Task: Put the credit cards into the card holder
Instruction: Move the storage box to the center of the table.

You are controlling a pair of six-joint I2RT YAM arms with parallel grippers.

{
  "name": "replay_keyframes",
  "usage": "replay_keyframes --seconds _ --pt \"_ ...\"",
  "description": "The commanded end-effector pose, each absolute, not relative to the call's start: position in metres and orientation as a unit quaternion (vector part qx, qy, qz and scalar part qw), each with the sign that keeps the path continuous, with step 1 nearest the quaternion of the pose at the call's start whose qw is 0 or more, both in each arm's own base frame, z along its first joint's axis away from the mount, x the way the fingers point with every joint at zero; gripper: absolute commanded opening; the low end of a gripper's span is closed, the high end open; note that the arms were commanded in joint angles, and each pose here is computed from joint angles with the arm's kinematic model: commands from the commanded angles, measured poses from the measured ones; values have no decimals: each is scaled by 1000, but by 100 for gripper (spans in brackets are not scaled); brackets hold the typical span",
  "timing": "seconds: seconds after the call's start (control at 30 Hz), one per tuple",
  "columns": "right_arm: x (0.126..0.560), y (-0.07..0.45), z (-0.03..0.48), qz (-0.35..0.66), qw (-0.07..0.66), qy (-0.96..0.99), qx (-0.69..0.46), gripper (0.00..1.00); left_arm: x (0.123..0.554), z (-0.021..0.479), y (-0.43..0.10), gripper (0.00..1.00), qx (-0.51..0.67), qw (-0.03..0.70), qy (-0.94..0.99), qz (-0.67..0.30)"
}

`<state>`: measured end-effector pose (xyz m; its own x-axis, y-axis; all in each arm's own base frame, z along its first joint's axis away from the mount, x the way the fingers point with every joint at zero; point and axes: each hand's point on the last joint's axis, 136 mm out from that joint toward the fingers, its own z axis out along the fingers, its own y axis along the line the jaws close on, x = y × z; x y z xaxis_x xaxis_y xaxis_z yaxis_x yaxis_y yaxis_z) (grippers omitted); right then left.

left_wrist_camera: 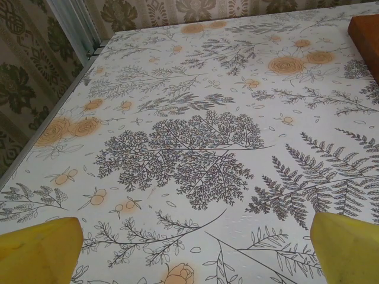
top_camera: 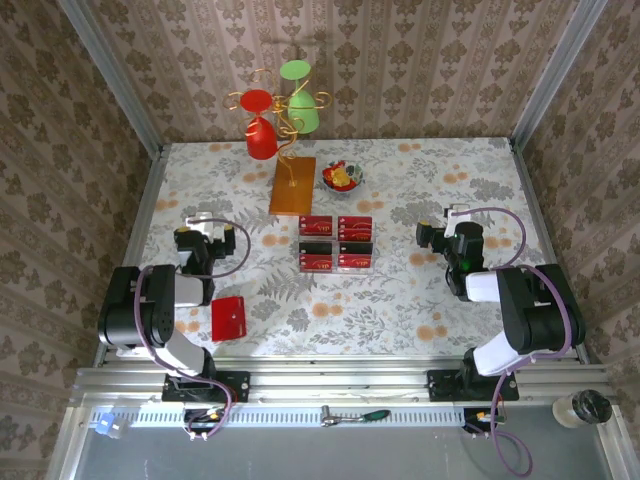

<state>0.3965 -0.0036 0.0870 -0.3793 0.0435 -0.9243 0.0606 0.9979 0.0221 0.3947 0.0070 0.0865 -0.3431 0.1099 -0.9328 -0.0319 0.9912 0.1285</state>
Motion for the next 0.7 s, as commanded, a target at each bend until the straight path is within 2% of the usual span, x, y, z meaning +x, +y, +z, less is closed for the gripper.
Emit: replay_keyframes --seconds 0.0,0.67 --pt "401 -3 97 -6 570 822 21 100 396 98 9 100 13 588 806 59" --pt "400 -3 97 -6 569 822 21 100 398 97 9 100 12 584 809 60"
